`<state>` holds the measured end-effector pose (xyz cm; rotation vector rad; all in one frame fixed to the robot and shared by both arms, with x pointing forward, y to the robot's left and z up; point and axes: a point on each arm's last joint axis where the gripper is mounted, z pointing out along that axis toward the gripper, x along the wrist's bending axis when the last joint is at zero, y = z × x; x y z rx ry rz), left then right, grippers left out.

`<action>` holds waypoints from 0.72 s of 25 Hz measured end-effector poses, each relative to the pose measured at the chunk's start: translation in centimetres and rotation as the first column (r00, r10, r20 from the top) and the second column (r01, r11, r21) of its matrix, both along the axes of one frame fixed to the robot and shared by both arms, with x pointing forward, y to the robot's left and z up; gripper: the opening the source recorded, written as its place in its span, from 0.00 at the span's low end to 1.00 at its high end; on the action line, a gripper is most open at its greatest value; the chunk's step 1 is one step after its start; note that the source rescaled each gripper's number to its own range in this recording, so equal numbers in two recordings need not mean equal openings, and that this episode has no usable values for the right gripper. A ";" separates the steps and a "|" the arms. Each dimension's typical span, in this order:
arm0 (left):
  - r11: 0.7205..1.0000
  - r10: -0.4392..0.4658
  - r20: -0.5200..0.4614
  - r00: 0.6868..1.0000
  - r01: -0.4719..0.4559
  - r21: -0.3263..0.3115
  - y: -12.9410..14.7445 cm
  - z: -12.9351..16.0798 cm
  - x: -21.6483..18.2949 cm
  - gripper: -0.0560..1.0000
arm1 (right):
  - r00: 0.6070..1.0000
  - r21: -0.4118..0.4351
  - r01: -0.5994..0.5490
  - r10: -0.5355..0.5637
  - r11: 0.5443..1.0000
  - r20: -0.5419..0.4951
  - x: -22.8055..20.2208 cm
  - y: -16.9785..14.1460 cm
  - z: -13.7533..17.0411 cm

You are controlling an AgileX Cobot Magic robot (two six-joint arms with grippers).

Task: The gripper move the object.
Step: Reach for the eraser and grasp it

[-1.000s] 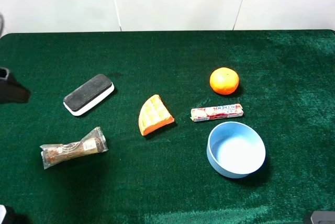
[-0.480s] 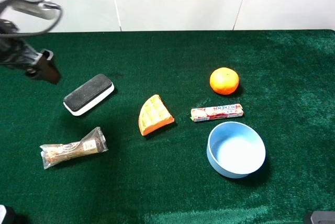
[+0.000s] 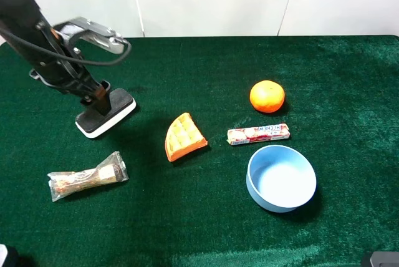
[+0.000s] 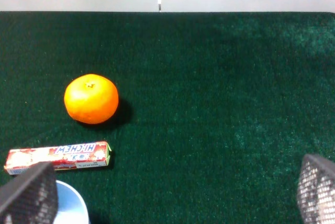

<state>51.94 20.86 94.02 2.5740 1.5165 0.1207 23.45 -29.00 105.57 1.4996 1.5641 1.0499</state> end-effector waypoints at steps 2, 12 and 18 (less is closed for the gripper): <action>1.000 -0.011 -0.015 1.000 0.011 0.008 -0.3 -0.8 0.1 1.00 | 1.000 0.000 0.000 0.000 1.000 0.000 0.0 0.0 0.0; 0.997 -0.054 0.003 0.999 0.054 0.052 -0.2 -1.8 0.6 1.00 | 1.000 0.000 0.000 0.000 1.000 0.000 0.0 0.0 0.0; 0.997 -0.058 -0.012 0.998 0.059 0.058 -0.3 -3.3 1.0 1.00 | 1.000 0.000 0.000 0.000 1.000 0.000 0.0 0.0 0.0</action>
